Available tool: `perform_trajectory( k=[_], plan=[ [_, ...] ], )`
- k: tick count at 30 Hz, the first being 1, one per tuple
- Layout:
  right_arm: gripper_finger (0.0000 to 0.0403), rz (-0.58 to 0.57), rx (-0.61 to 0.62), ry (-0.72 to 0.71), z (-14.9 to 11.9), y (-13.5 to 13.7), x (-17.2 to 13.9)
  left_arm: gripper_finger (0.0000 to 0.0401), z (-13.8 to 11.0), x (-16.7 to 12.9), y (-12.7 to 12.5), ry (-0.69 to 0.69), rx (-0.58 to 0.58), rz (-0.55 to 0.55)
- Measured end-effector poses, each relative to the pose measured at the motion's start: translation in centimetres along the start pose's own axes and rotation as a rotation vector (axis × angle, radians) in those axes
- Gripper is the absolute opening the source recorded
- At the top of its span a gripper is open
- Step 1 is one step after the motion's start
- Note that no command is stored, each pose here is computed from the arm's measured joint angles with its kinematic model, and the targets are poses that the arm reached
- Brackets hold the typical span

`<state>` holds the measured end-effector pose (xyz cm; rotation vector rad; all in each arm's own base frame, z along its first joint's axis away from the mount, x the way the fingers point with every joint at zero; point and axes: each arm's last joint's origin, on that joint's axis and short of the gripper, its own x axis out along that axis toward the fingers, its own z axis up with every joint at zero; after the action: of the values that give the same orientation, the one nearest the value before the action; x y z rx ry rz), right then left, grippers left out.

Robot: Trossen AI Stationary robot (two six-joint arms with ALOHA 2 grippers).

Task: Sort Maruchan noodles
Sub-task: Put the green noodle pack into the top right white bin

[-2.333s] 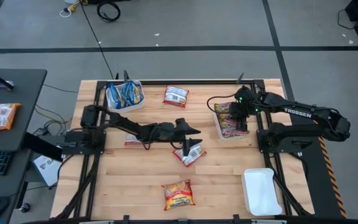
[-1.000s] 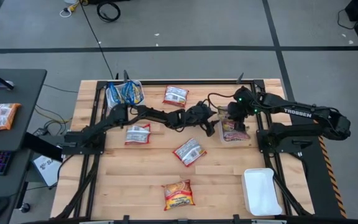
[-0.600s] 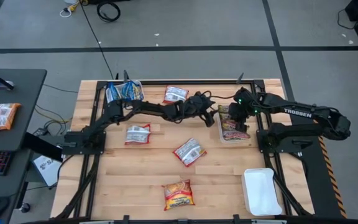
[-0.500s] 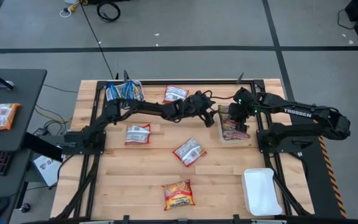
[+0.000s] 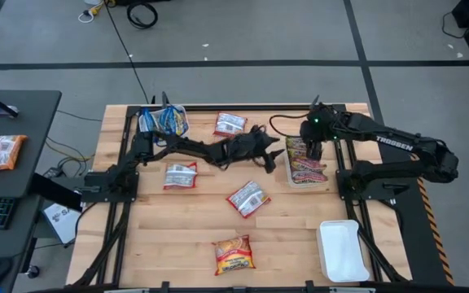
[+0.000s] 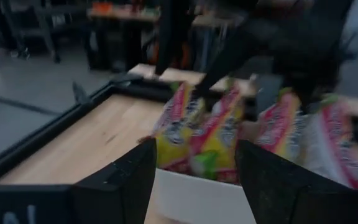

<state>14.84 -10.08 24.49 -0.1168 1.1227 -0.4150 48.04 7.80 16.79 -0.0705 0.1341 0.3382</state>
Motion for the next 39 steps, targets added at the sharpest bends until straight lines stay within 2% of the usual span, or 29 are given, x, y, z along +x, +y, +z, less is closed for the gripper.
perform_trajectory(
  k=[4,8,11,16,21,23,27,32,36,39],
  plan=[
    [0.0198,0.018,0.019,0.095,-0.6,-0.2,2.3,0.0209,-1.3,-1.6,0.0,-0.146,-0.053,-0.019],
    [0.0175,0.098,0.032,0.145,-0.6,0.0,4.0,0.0201,-2.9,-2.6,0.3,-0.145,-0.053,-0.044],
    [0.0159,0.155,0.025,0.135,-0.3,0.1,4.6,0.0199,-3.0,-3.0,0.3,-0.127,-0.044,-0.070],
    [0.0119,0.182,0.019,0.123,-0.2,0.2,4.7,0.0199,-1.3,-4.2,0.4,-0.108,0.040,-0.070],
    [0.0028,0.193,0.014,0.114,0.1,0.1,3.9,0.0198,2.0,-6.0,1.9,-0.100,0.179,-0.023],
    [0.0011,0.186,0.002,0.087,0.5,0.1,3.2,0.0198,3.0,-6.7,3.0,-0.042,0.214,0.002],
    [0.0010,0.166,-0.009,0.030,0.9,0.2,2.0,0.0198,3.6,-7.6,5.5,0.108,0.209,0.051],
    [0.0013,0.166,0.009,0.022,0.9,0.3,1.8,0.0199,1.4,-7.7,9.3,0.316,0.110,0.145],
    [0.0062,0.172,0.016,0.027,1.0,0.6,1.8,0.0199,-0.1,-8.4,12.5,0.508,0.068,0.222],
    [0.0110,0.177,0.015,0.022,1.0,0.9,1.6,0.0199,-0.2,-8.8,13.7,0.609,0.122,0.235]
  ],
)
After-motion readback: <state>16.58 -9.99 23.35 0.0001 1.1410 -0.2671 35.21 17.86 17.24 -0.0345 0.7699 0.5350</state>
